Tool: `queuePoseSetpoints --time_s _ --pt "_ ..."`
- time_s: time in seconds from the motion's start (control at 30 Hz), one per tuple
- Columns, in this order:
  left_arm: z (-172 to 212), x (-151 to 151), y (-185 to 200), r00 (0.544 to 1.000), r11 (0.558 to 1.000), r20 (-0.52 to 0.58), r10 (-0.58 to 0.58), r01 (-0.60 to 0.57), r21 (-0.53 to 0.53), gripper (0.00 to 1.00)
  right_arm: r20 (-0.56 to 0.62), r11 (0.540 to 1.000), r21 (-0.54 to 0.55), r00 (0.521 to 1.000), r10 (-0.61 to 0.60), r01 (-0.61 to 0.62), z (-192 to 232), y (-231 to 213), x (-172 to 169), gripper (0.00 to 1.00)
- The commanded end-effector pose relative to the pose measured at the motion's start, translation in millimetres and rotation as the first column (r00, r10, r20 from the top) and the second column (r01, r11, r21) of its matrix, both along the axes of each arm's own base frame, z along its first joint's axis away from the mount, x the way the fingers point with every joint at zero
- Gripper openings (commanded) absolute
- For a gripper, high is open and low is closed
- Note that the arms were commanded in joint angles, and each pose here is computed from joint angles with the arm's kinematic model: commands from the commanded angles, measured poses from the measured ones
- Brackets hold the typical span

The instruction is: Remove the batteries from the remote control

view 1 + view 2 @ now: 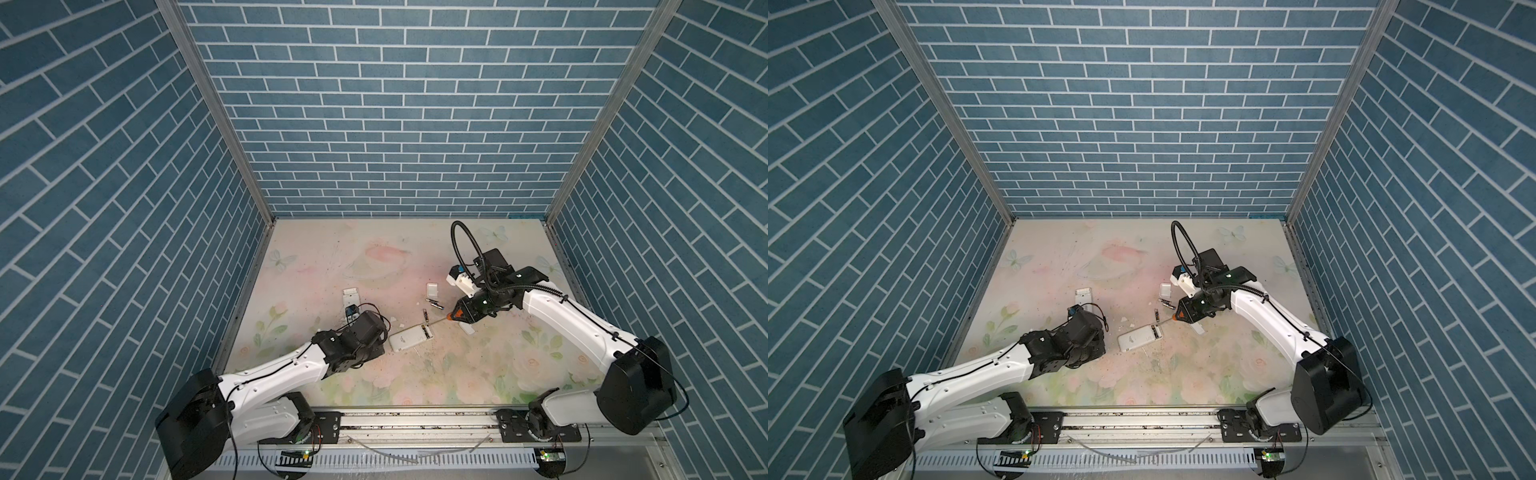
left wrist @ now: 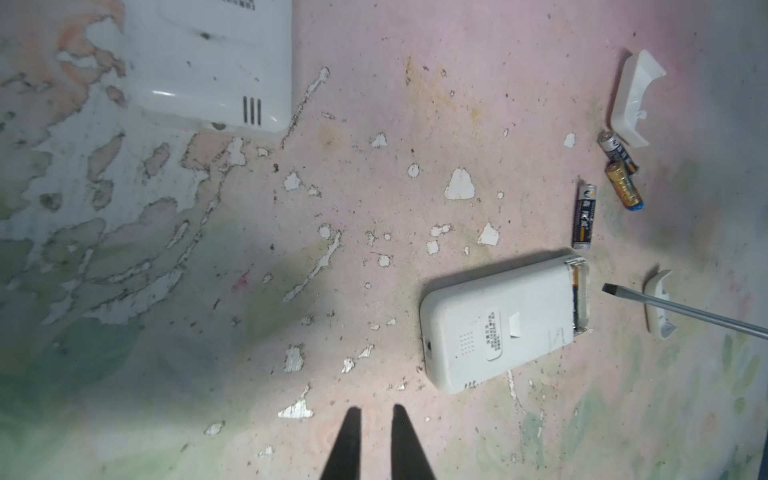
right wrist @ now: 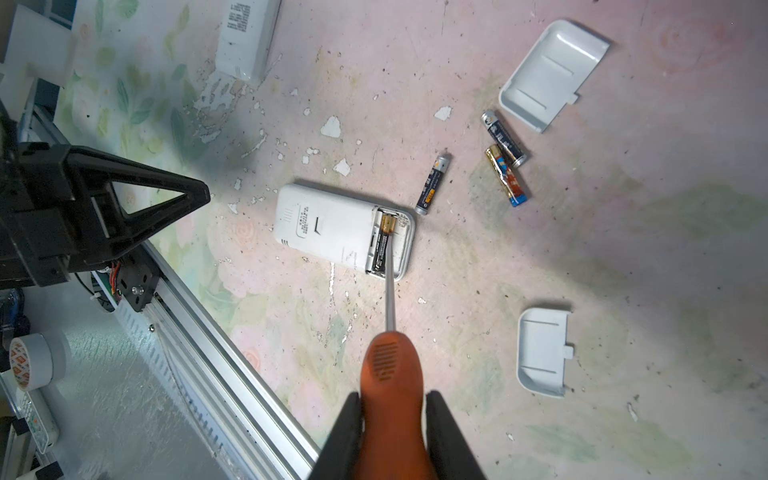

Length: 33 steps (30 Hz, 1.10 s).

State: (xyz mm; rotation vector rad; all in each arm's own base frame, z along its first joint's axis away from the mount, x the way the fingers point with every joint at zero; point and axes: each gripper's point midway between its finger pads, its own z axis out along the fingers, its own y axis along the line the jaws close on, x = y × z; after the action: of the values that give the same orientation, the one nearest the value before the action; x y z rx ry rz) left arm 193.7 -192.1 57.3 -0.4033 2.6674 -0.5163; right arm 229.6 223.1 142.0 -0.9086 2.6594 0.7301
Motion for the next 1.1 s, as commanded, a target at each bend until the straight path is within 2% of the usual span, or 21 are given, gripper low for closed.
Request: queuePoseSetpoints --time_s 0.0,0.17,0.63,1.07 --pt "-5 7 -9 1.0 0.999 0.019 0.015 -0.015 -0.032 0.09 0.017 0.997 0.023 0.998 0.067 -0.068 -3 5 -4 0.0" --pt "-13 10 -21 1.0 0.997 0.007 0.008 -0.008 -0.071 0.07 -0.004 0.997 0.011 0.997 0.073 -0.073 -11 4 -6 0.0" --pt "-33 9 -30 1.0 0.999 -0.03 -0.009 0.008 -0.054 0.03 -0.038 0.997 -0.02 0.996 0.079 -0.079 -26 -2 -13 0.0" --pt "-49 13 -36 0.998 1.0 -0.055 -0.021 0.02 -0.018 0.01 -0.094 0.992 0.045 0.988 0.124 -0.121 -25 4 -29 0.0"
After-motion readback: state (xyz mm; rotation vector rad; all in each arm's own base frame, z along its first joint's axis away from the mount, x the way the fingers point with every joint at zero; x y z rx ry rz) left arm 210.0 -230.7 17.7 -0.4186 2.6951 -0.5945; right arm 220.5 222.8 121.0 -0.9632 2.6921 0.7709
